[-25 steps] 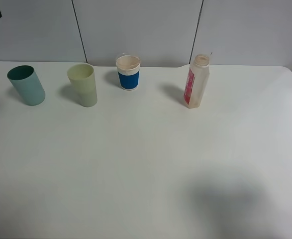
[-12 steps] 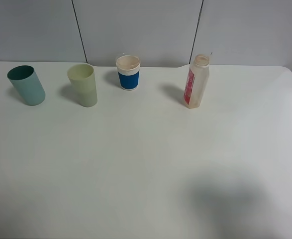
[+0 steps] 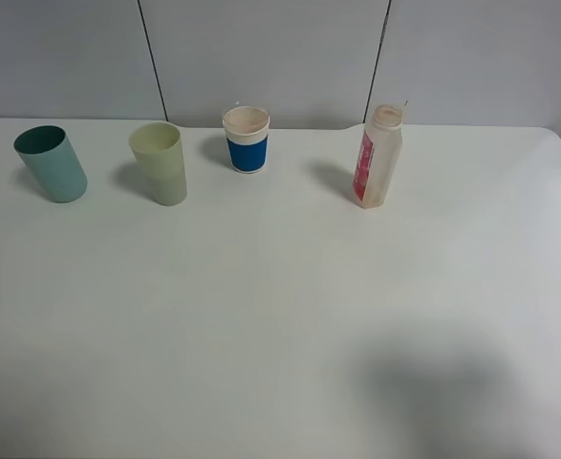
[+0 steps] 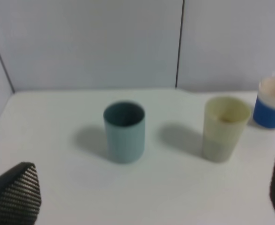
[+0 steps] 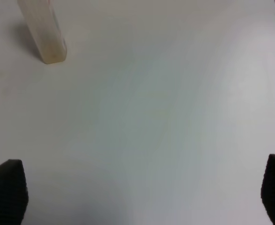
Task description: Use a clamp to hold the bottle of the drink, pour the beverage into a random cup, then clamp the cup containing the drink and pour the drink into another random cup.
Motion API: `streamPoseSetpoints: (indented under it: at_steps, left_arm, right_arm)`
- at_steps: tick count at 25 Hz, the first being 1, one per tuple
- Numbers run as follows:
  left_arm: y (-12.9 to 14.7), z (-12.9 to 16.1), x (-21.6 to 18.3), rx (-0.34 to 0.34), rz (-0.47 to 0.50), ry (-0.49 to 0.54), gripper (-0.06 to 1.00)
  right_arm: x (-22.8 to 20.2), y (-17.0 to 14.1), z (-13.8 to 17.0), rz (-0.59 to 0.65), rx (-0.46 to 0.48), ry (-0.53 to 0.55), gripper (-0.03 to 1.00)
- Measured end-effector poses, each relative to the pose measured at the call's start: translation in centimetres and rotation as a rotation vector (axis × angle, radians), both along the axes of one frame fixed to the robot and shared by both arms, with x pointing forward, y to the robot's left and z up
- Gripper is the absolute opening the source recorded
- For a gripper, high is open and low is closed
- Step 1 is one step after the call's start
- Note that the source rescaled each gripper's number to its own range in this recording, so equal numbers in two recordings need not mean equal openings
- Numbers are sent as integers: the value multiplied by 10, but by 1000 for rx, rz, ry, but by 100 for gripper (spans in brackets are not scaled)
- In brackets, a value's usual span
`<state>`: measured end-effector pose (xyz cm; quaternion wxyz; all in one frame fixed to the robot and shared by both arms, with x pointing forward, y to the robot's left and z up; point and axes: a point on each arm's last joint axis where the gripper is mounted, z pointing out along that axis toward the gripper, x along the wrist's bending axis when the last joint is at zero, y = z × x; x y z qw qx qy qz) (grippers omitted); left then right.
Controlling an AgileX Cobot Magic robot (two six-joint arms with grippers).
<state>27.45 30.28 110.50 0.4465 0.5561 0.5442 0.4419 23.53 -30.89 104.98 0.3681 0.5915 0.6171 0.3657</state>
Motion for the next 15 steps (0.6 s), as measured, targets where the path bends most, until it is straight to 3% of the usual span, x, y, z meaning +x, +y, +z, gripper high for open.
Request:
streamPoseSetpoints:
  at_steps: [6,15]
  left_arm:
    - [2,-15,-23,-5,22,100,98]
    - [-2,-34,-51,-3,157,211,98]
  right_arm:
    - [0,0,0,0,0,0,100]
    - [0,0,0,0,0,0,100]
